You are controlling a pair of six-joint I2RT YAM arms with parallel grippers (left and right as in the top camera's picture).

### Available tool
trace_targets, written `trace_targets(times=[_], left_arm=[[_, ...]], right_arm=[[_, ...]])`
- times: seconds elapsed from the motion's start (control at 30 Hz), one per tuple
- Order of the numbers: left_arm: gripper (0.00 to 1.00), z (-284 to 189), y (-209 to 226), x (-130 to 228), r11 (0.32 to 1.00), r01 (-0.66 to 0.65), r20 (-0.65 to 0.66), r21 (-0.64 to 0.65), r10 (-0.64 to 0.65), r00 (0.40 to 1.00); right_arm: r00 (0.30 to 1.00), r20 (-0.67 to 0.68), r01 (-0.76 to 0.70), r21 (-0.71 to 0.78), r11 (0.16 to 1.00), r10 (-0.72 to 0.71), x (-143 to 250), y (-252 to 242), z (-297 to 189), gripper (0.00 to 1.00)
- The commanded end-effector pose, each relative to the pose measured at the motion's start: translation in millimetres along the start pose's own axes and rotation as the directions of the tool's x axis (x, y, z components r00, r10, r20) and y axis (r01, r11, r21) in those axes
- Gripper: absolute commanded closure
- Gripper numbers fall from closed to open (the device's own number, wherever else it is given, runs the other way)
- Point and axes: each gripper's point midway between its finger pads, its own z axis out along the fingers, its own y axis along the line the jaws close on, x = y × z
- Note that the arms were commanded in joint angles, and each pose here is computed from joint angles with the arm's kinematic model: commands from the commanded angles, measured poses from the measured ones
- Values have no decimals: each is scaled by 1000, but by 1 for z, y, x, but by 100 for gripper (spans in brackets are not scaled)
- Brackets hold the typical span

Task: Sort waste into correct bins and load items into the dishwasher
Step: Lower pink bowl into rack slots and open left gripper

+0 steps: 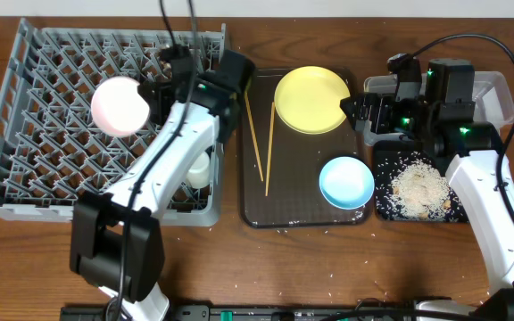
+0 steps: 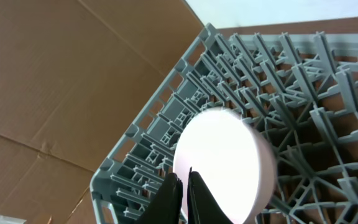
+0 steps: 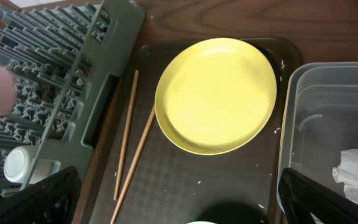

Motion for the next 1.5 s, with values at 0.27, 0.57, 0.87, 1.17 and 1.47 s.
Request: trace_targets(times=[0.27,0.57,0.87,1.17,1.47], left_arm=[[64,-5,-27,8,928,150,-231,342,-71,970],[47,6,-33,14,565,303,-417,768,81,905],[47,38,-38,34,600,271,-432,753,140,891],[81,49,-39,41,611,276,-449,742,148,881],[61,92,-6,40,608,523,-620,597,-65,782]], right_arm=[[1000,19,0,-2,1000,0,-4,3,-6,1],[1000,19,0,-2,1000,0,-4,3,-6,1],[1000,19,0,-2,1000,0,-4,3,-6,1],[1000,19,0,-2,1000,0,-4,3,-6,1],[1000,19,0,-2,1000,0,-4,3,-6,1]])
